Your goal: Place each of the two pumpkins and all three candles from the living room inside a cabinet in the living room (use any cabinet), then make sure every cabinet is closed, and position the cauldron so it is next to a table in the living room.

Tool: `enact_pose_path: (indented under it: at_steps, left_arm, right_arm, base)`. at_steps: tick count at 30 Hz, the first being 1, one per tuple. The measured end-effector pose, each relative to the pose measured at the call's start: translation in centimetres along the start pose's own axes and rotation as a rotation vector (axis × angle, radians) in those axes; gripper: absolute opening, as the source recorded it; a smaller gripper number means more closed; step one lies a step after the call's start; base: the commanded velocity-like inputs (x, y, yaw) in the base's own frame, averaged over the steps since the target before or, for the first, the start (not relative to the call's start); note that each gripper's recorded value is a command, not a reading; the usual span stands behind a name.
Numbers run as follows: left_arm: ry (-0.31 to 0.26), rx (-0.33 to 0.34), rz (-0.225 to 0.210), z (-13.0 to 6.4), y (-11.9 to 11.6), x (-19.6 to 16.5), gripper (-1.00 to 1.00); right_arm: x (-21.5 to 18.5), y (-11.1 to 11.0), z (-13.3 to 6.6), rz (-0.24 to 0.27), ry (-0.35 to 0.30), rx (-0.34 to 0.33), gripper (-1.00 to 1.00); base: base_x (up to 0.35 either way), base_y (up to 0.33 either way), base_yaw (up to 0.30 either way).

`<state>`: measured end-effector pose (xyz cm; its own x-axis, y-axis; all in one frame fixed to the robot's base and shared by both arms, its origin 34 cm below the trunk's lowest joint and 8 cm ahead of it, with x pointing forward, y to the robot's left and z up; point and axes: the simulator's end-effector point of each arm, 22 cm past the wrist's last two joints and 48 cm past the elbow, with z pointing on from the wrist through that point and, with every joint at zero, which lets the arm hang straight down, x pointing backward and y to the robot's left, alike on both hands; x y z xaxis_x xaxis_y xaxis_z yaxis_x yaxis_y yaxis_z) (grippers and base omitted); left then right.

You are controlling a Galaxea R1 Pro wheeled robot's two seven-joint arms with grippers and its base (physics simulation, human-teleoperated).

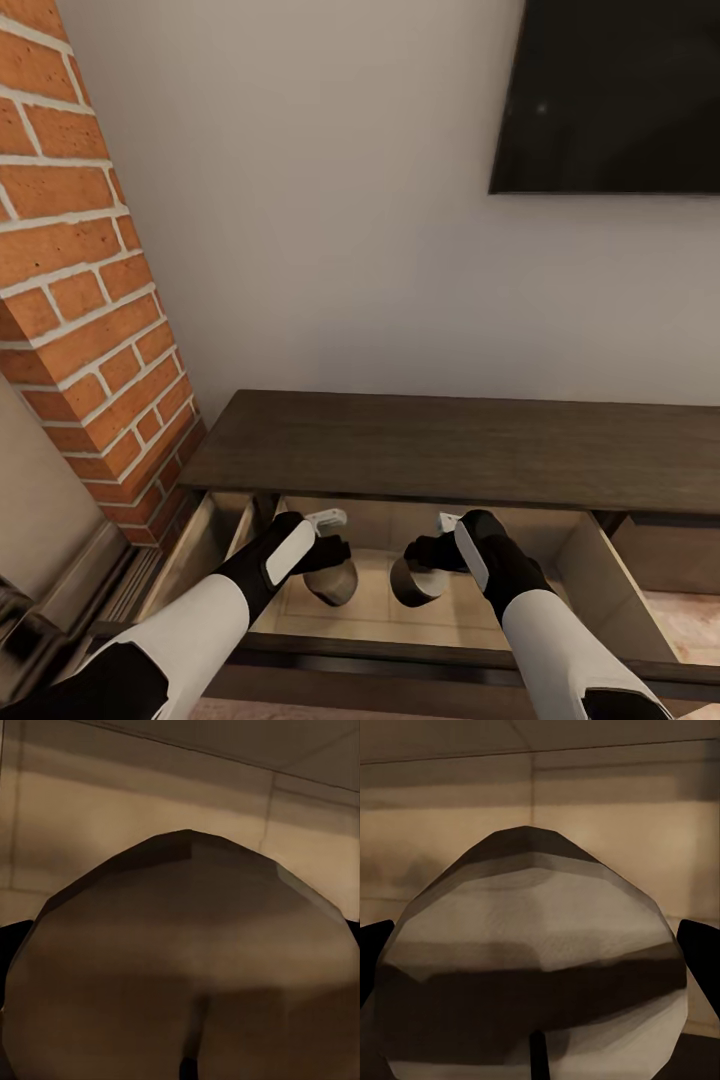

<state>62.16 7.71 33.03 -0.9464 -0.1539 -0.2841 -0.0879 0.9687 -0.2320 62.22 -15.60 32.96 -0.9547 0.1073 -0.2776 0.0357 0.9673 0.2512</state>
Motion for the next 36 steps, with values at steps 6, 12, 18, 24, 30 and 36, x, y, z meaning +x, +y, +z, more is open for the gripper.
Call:
enact_pose_path:
  at_steps: [6,12,18,24,30,36]
  left_arm:
    - [-0.005,0.004,0.006,-0.1,-0.3,0.0,-1.00]
    - [-0.001,-0.003,0.027,0.1,-0.3,0.3,-1.00]
    - [0.000,0.001,0.027,0.0,-0.6,0.3,-1.00]
    - [0.030,0.009,0.020,1.1,-0.4,1.2,-1.00]
    - [0.055,0.029,0.015,2.1,-0.5,1.7,-1.00]
    - [0.090,0.035,0.019,3.1,-0.5,2.5,-1.00]
  right_arm:
    - [0.0,0.0,0.0,0.001,0.000,-0.001,-1.00]
    - [0.1,-0.1,0.0,0.001,0.000,0.000,-1.00]
    - [0.0,-0.1,0.0,0.000,-0.002,0.000,-1.00]
    - [0.8,-0.4,1.1,0.005,0.020,0.003,-1.00]
    - [1.0,-0.5,2.0,0.009,0.030,0.002,-1.00]
    - [1.7,-0.9,3.1,0.015,0.049,0.004,-1.00]
  base:
    - [0.072,0.000,0.000]
    - [0.124,0.000,0.000]
    - [0.019,0.000,0.000]
    - [0.003,0.000,0.000]
    - [0.000,0.000,0.000]
    - [0.000,0.000,0.000]
